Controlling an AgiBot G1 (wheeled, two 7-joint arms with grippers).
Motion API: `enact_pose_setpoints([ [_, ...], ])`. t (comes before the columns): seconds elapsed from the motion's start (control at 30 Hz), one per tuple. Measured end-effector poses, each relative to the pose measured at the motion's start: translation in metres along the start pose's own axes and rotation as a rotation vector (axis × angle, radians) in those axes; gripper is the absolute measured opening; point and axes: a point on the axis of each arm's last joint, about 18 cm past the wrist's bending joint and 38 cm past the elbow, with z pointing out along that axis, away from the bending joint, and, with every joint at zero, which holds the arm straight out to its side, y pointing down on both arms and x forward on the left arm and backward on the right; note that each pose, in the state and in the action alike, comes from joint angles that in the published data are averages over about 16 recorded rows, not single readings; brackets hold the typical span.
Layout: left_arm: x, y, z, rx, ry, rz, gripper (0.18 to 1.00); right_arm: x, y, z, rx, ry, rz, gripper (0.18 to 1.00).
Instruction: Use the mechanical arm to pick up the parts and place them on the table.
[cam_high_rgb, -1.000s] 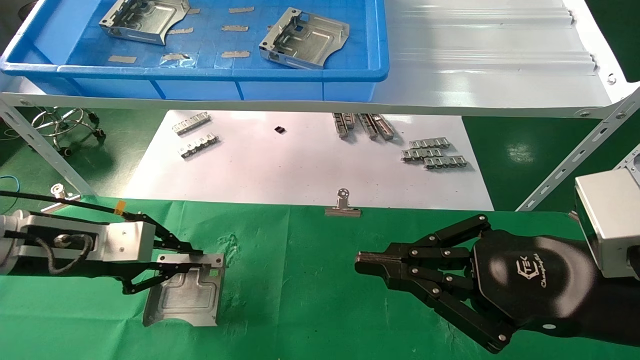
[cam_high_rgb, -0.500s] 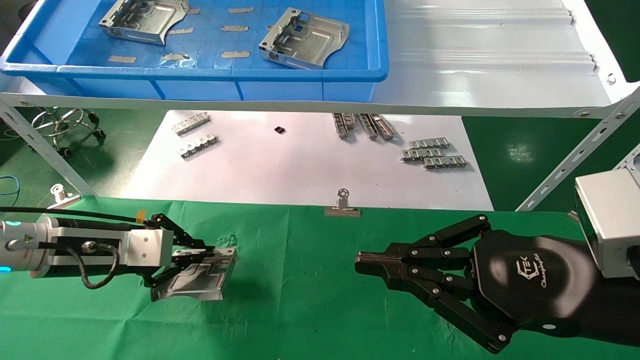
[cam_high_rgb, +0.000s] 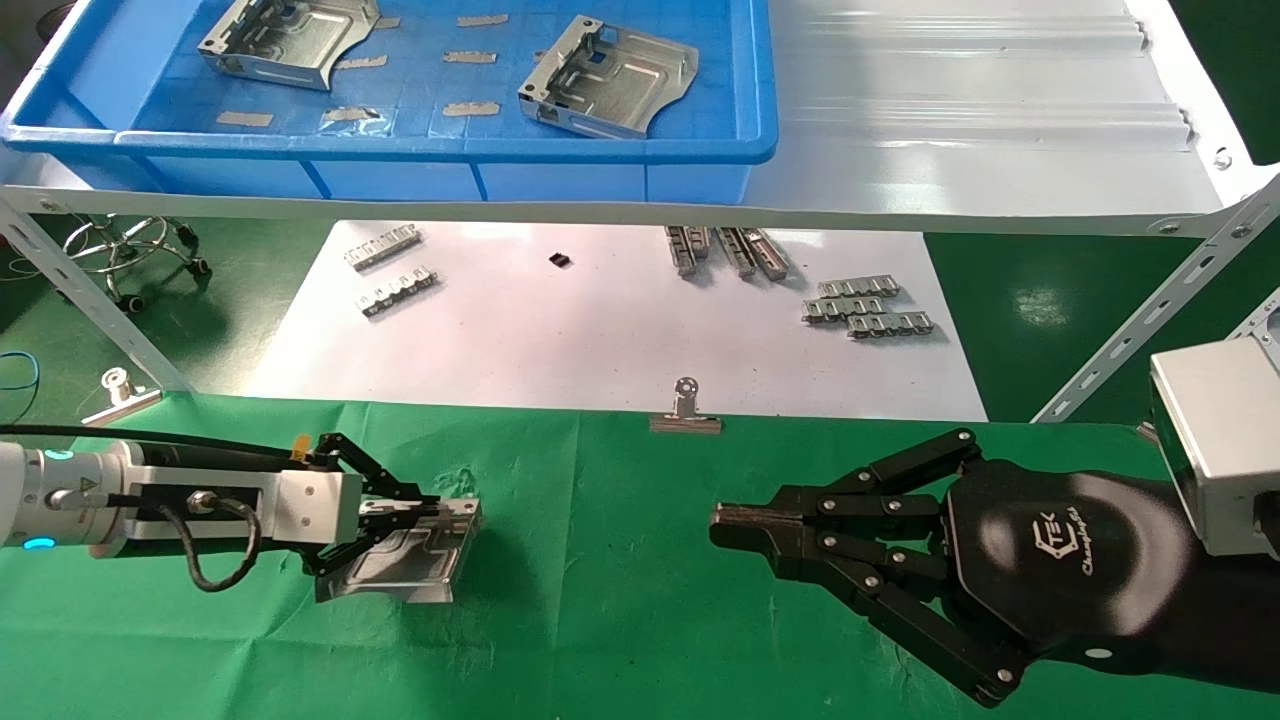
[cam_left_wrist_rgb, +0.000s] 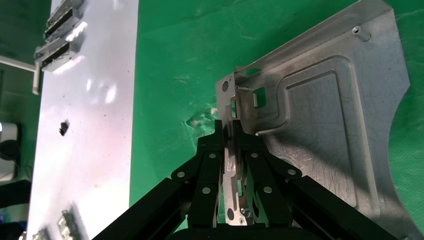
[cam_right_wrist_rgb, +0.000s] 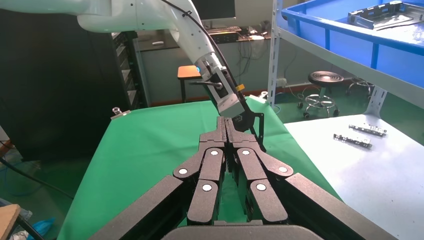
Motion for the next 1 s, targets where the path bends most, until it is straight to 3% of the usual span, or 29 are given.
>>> enact_pose_setpoints([
  [0.4,0.002,0.001,0.000,0.004,0.008,0.035,0.219,0.000,0.000,0.000,0.000,0.000,0.000,0.192],
  [0.67,0.002,-0.001,-0.004,0.012,0.013,0.034,0.275,0.000,0.000,0.000,0.000,0.000,0.000,0.192],
  [0.83,0.002,-0.007,-0.012,0.046,0.017,0.001,0.337,0.000,0.000,0.000,0.000,0.000,0.000,0.192],
  [1.0,0.002,-0.021,-0.025,0.134,0.026,-0.083,0.420,0.000,0.000,0.000,0.000,0.000,0.000,0.192],
])
